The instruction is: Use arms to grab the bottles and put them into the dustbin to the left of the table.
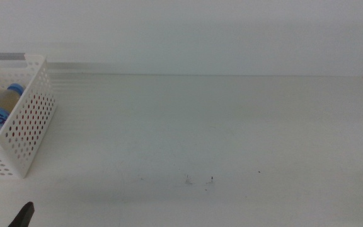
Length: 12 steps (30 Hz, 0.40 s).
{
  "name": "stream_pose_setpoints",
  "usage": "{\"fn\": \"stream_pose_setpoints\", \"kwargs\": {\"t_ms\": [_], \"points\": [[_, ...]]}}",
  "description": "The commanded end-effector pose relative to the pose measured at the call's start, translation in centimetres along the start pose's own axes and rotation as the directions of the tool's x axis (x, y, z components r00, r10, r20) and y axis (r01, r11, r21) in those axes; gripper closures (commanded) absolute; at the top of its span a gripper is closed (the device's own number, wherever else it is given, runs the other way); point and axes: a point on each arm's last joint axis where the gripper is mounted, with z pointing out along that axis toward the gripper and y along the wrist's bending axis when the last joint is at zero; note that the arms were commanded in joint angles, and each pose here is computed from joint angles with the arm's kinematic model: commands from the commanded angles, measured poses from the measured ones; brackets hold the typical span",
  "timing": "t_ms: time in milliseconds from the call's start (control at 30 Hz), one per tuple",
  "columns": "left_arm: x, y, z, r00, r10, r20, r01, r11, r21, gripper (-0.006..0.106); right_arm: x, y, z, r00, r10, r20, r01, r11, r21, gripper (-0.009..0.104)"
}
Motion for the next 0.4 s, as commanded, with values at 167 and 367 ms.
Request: {"fn": "stream_pose_setpoints", "kwargs": {"t_ms": [167, 367], "points": [[0.04, 0.1, 0.09, 0.999, -0.001, 0.042, 0.002, 1.0, -0.017, 0.007, 0.19, -0.04, 0.0, 1.0, -0.014, -0.009, 0.014, 1.0, 0.009, 0.011], [0.04, 0.1, 0.09, 0.999, -0.001, 0.043, 0.002, 1.0, -0.017, 0.007, 0.19, -0.04, 0.0, 1.0, -0.014, -0.009, 0.014, 1.0, 0.009, 0.011]]}}
